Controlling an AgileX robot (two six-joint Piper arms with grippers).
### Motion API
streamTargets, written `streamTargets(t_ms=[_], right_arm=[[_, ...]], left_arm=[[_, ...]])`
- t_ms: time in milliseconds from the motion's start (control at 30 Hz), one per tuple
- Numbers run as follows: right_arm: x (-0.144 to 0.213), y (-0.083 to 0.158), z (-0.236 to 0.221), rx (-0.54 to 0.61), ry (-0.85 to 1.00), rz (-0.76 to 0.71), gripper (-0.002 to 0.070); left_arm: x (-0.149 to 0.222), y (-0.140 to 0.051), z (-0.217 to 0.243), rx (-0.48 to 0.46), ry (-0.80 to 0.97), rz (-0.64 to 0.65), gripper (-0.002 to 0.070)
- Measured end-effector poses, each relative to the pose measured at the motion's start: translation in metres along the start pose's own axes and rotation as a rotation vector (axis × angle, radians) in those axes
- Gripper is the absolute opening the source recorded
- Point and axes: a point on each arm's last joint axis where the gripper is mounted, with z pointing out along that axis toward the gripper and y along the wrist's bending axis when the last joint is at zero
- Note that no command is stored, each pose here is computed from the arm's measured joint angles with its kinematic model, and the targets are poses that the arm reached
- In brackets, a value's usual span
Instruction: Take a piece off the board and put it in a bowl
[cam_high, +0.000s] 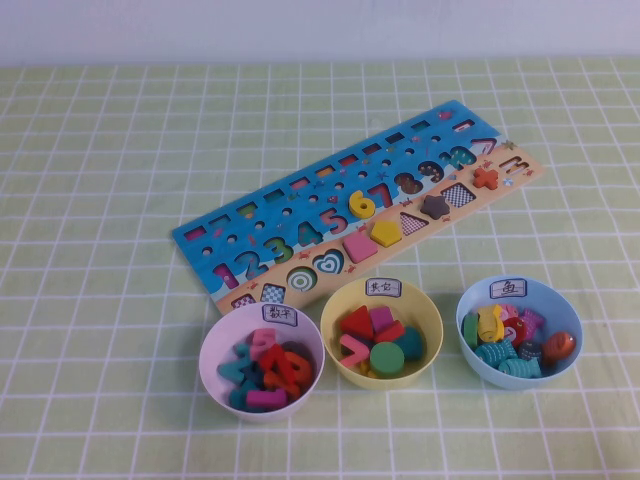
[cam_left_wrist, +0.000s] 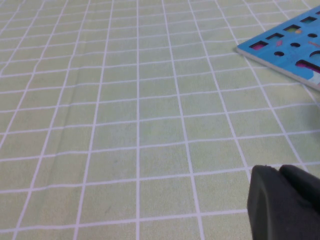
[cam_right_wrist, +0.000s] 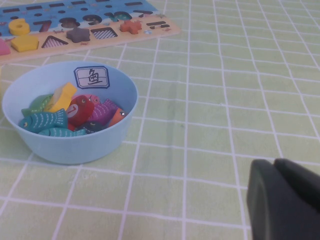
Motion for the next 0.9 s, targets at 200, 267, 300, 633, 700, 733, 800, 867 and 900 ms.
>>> streamTargets(t_ms=[200,267,300,633,700,733,800,867,900], right_arm=[[0.0,0.0,0.0,0.0,0.0,0.0,-0.0017],[0.0,0.0,0.0,0.0,0.0,0.0,-0.0017],[0.0,0.0,0.0,0.0,0.0,0.0,-0.0017],[-0.0001,0.0008,0.0,-0.009,-0.001,0.022,-0.0017],[-0.0001,0.0008,0.0,-0.009,-0.001,0.022,-0.0017],[-0.0001,0.0008,0.0,-0.009,-0.001,0.023,-0.0017],[-0.0001,0.0009,0.0,-0.009,-0.001,0.025,-0.0017],[-0.0001,0.0009,0.0,-0.009,-0.001,0.025,-0.0017],[-0.0001,0.0009,0.0,-0.009,-0.001,0.025,-0.0017]], left_arm=[[0.0,0.0,0.0,0.0,0.0,0.0,-0.0004],[0.0,0.0,0.0,0.0,0.0,0.0,-0.0004],[0.0,0.0,0.0,0.0,0.0,0.0,-0.0005],[0.0,0.0,0.0,0.0,0.0,0.0,-0.0004],[0.0,0.0,0.0,0.0,0.0,0.0,-0.0004],[0.0,0.0,0.0,0.0,0.0,0.0,-0.0004],[0.0,0.0,0.0,0.0,0.0,0.0,-0.0004],[0.0,0.0,0.0,0.0,0.0,0.0,-0.0004],[0.0,0.0,0.0,0.0,0.0,0.0,-0.0004]])
